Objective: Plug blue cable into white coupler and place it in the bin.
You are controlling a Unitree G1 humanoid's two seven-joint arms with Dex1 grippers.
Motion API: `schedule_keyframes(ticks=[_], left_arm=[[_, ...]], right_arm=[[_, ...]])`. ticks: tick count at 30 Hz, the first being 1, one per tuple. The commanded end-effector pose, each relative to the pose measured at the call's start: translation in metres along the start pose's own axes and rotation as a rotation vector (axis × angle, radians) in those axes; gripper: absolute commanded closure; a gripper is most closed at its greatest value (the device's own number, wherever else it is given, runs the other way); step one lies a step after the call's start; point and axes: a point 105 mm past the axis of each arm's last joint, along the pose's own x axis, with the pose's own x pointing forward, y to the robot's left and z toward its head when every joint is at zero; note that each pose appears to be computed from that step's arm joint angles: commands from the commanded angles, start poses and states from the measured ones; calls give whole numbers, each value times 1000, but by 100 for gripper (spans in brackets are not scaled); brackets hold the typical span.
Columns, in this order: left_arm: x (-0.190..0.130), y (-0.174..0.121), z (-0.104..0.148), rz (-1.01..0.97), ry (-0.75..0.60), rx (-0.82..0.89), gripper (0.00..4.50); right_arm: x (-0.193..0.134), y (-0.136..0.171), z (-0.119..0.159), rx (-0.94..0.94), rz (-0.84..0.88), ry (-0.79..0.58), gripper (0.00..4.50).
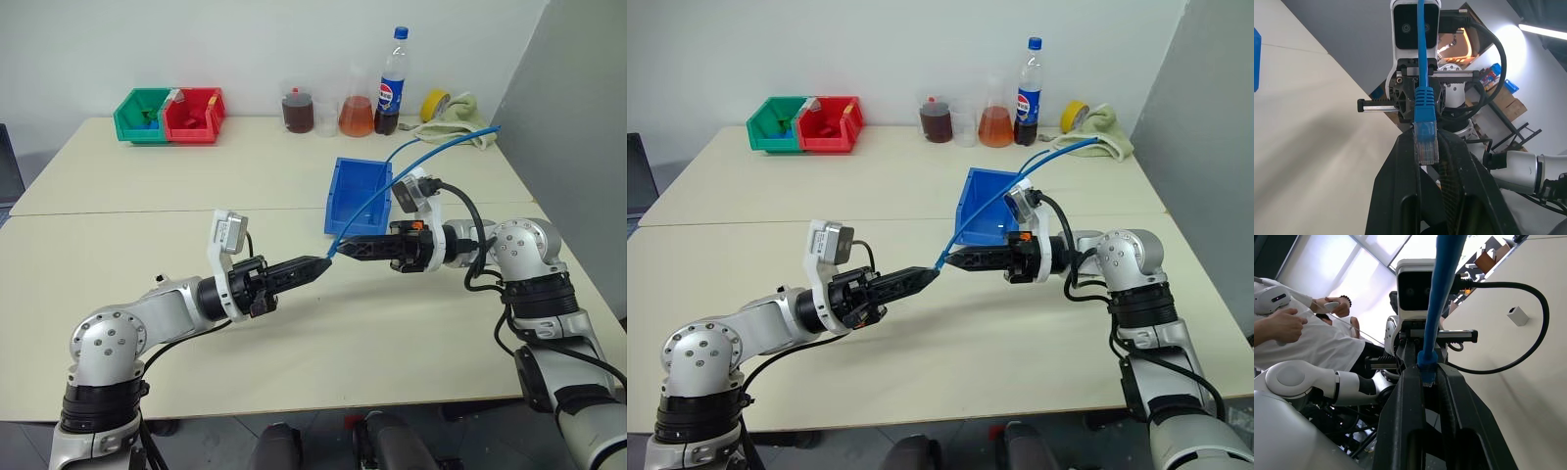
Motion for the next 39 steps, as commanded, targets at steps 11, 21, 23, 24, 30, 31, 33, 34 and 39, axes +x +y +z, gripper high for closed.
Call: schedule_keyframes(ticks=[11, 21, 23, 24, 30, 31, 33, 34, 39], left_arm=[[6, -9, 3, -38, 1, 33, 427], [6, -9, 4, -36, 0, 37, 427], [6, -8, 4, -34, 0, 38, 427], [6, -8, 4, -33, 0, 39, 427], [6, -8, 4, -31, -1, 40, 427], [6, -8, 4, -30, -1, 40, 427], [6, -8, 4, -30, 0, 41, 427], [6, -8, 4, -30, 1, 41, 427], [6, -8, 4, -30, 1, 41, 427]], right_arm=[[9, 16, 10, -28, 67, 14, 290], [13, 14, 12, -30, 65, 4, 290], [12, 14, 11, -27, 65, 6, 327], [12, 14, 11, -26, 64, 7, 328], [10, 13, 10, -28, 57, 7, 435], [10, 12, 11, -28, 54, 5, 435], [8, 12, 12, -29, 50, 3, 435], [8, 11, 12, -29, 46, 2, 435], [8, 11, 12, -33, 40, 2, 435]])
